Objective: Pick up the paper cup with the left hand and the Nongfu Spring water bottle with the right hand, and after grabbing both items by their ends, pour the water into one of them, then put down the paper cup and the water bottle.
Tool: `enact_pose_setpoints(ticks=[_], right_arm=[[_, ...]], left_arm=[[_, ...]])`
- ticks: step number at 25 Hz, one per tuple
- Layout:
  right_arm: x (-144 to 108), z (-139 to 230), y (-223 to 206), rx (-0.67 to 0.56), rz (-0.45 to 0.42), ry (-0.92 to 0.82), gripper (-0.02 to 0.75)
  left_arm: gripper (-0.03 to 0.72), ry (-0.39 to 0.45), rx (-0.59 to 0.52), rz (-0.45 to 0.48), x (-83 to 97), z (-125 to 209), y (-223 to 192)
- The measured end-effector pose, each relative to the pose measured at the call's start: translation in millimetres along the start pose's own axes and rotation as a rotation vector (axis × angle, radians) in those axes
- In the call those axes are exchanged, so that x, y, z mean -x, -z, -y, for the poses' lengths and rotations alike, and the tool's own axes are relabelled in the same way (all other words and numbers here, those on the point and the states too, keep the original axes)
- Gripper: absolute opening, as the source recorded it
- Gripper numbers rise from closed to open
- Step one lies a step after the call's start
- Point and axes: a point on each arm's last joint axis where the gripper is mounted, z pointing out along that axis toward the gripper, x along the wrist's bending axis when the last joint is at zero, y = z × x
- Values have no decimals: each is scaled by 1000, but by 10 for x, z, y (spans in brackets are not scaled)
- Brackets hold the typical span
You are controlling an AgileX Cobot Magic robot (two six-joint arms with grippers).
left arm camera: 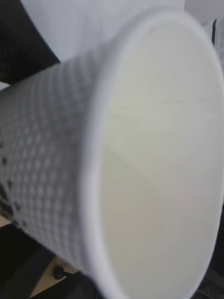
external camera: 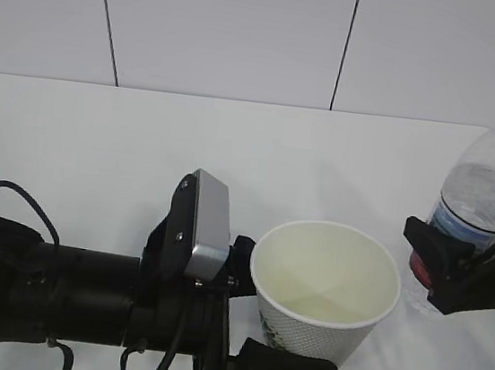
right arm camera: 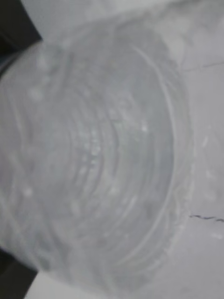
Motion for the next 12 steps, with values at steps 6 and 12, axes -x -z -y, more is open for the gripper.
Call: enact_pose_setpoints(ticks=[6,12], right_arm=[[-37,2,1,-1,-41,54,519],[-29,-104,-94,42,-76,103,519]], left_arm=[[587,0,0,0,0,0,0],[574,-6,-4,11,10,4,0]])
